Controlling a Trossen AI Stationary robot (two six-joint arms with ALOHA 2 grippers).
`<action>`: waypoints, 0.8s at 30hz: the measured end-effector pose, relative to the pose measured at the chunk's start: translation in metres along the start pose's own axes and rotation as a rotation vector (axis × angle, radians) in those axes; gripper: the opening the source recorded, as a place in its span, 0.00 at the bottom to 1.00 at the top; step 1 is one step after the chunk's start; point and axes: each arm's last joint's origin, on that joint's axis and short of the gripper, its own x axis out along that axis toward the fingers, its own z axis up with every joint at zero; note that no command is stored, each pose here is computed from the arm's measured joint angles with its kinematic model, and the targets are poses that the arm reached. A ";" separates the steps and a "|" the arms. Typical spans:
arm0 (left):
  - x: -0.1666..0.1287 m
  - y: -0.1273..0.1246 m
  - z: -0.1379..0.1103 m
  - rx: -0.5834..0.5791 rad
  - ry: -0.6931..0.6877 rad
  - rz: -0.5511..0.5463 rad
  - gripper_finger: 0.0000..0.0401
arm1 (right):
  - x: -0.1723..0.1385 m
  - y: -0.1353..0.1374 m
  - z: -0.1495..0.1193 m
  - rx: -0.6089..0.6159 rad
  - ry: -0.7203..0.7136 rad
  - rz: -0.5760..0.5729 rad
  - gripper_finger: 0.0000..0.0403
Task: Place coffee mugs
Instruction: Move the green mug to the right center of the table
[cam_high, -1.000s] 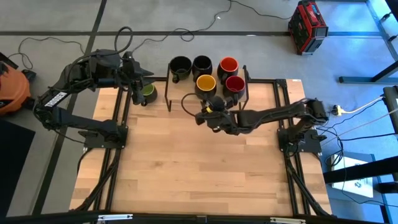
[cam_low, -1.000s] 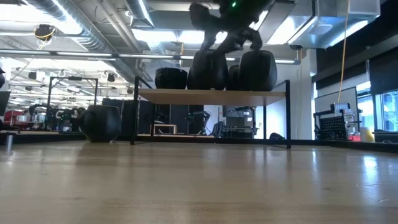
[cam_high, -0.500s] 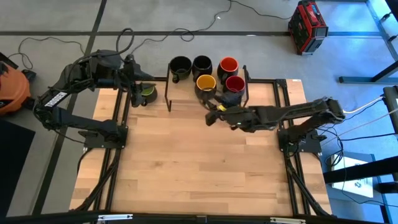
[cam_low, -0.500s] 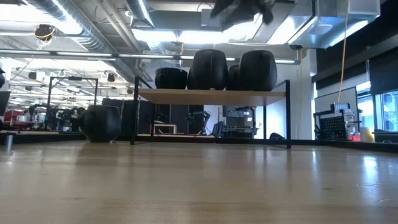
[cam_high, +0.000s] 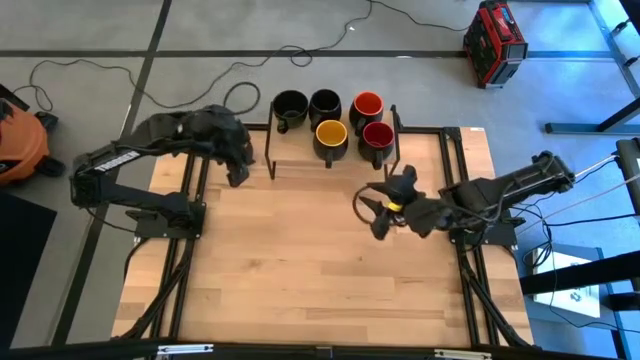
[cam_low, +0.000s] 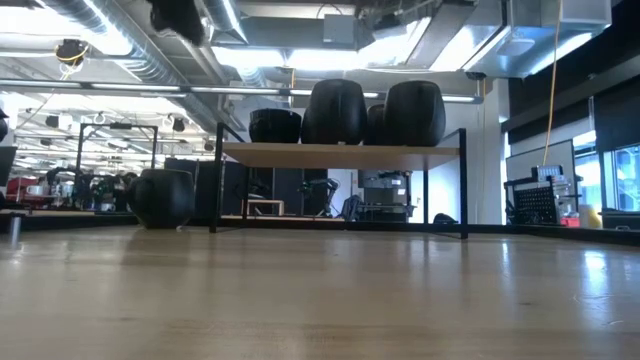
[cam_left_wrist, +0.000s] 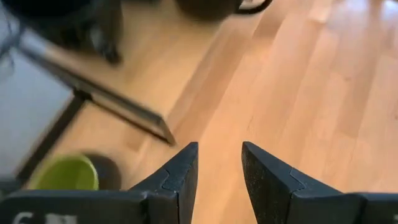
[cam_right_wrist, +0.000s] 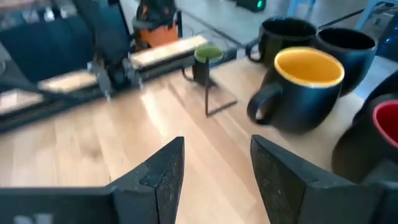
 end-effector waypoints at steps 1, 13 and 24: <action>0.004 0.002 -0.001 -0.037 0.022 0.010 0.30 | -0.003 0.001 -0.003 -0.015 0.016 0.003 0.43; 0.028 0.050 -0.024 -0.297 0.204 0.270 0.47 | -0.033 0.008 -0.030 -0.116 0.122 0.010 0.43; 0.109 0.104 -0.033 -0.235 0.452 0.250 0.48 | -0.043 0.004 -0.042 -0.128 0.152 -0.059 0.43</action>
